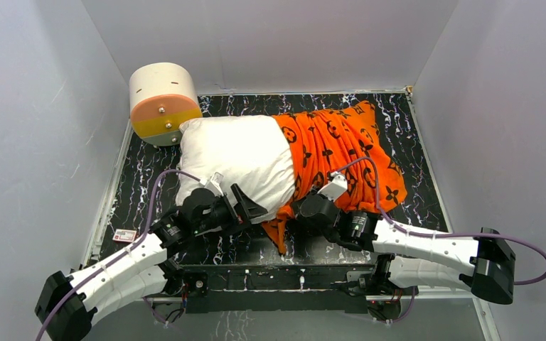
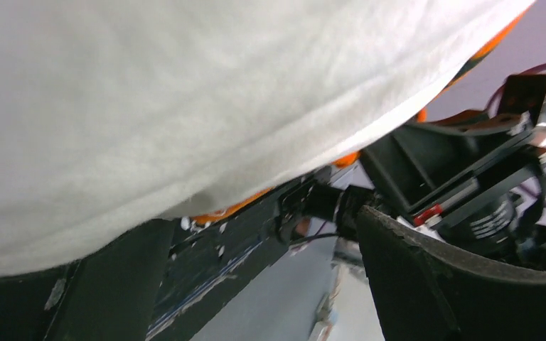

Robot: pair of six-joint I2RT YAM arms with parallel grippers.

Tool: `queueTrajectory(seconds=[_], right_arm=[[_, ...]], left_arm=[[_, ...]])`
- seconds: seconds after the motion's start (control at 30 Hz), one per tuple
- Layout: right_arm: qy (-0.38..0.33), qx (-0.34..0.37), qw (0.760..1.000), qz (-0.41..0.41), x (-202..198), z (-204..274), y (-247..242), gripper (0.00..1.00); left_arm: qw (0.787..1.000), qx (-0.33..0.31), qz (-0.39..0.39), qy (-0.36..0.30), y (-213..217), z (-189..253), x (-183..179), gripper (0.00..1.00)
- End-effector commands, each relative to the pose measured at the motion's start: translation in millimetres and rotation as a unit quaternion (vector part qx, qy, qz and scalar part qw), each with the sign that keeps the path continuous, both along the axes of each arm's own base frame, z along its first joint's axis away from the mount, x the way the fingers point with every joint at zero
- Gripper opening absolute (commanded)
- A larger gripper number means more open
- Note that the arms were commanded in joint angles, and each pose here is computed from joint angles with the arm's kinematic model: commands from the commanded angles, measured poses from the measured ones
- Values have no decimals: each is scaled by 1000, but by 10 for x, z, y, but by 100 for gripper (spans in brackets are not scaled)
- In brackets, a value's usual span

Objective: Remove the pillowcase from the pillow
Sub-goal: Remove the pillow from the pillowcase.

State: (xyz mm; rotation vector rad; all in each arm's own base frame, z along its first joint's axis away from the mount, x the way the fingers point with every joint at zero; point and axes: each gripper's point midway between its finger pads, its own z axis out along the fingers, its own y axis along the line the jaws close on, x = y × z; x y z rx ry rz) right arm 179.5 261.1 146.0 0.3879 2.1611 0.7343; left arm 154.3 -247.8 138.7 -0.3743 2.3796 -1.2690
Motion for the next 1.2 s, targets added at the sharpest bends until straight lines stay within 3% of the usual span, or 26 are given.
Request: queueTrajectory(seconds=[0.0, 0.13, 0.23, 0.33, 0.37, 0.6, 0.83, 0.93, 1.03, 1.17], right_arm=[[-13, 47, 999, 5, 73, 252, 228, 12], [4, 53, 998, 14, 30, 167, 295, 12], [13, 54, 998, 25, -3, 130, 334, 12], [17, 53, 998, 30, -22, 133, 344, 12], [16, 53, 998, 32, -28, 142, 343, 12], [-6, 7, 1000, 18, 20, 218, 127, 8], [-29, -153, 978, -140, 188, 263, -874, 2], [-37, -179, 973, -143, 250, 345, -1029, 0], [-6, -204, 968, -148, 300, 277, -1208, 1], [6, -179, 977, -113, 306, 265, -1112, 4]], left_arm=[[992, -76, 101, -21, -19, 78, 310, 98], [975, -80, 205, -40, 98, 37, 599, 98], [969, -25, 235, -69, 67, 22, 742, 98], [961, 52, 259, -77, 85, -114, 873, 85], [958, 75, 266, -79, 112, -178, 906, 78], [924, 205, 308, -96, 525, -466, 958, 0], [884, 297, 330, -148, 1124, -175, 841, 0], [867, 335, 331, -162, 1375, -34, 751, 0], [865, 348, 323, -164, 1505, 40, 659, 0], [879, 343, 289, -159, 1466, -24, 574, 0]])
